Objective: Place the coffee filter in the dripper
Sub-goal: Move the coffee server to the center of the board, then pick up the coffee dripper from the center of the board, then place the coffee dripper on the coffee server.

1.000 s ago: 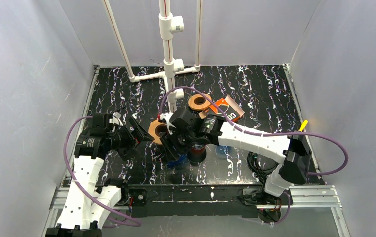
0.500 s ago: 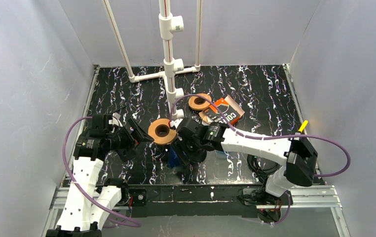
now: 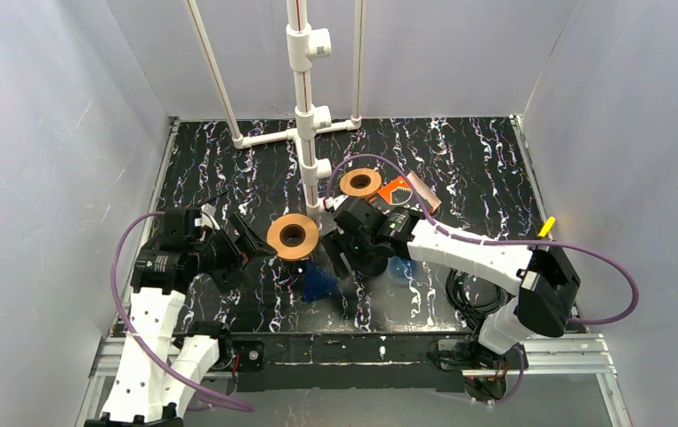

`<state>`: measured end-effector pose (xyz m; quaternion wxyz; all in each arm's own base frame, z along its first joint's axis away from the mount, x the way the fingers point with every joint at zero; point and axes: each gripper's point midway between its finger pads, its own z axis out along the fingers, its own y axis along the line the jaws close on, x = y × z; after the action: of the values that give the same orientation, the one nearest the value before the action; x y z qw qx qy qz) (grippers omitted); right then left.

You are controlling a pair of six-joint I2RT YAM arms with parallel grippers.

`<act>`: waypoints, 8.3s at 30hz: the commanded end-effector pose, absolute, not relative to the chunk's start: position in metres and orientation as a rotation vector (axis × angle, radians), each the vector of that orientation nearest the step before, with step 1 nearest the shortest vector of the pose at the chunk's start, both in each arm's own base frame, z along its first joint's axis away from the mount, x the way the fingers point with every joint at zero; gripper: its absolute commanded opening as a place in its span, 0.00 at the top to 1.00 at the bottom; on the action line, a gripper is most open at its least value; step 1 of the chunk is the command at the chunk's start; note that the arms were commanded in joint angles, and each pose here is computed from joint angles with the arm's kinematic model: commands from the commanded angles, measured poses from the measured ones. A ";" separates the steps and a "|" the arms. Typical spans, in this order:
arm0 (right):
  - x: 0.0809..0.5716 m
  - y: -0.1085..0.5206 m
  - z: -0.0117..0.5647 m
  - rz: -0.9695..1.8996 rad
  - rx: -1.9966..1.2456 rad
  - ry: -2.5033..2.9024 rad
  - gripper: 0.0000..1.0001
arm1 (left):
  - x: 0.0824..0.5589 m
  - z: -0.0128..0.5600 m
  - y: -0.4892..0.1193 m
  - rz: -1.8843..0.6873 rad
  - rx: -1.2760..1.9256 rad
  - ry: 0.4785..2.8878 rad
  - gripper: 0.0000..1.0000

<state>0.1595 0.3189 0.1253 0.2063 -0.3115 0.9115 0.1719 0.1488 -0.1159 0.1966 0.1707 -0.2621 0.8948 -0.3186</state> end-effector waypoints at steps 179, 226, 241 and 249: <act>0.086 0.400 0.233 -0.261 -1.840 1.369 0.58 | 0.125 0.224 -0.167 -0.714 0.183 2.857 1.00; 0.212 0.286 0.301 0.521 -0.642 2.149 0.02 | 0.161 0.259 -0.153 -0.648 -0.112 2.601 1.00; 0.237 0.259 0.278 0.773 -0.284 2.290 0.02 | 0.181 0.256 -0.145 -0.657 -0.215 2.622 1.00; 0.244 0.260 0.275 0.802 -0.242 2.286 0.02 | 0.203 0.250 -0.149 -0.686 -0.256 2.604 1.00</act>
<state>0.2387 0.2523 0.2535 0.3203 -0.1041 0.9015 0.2719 0.1931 -0.1413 0.2427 0.2033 -0.1019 0.9473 -0.2255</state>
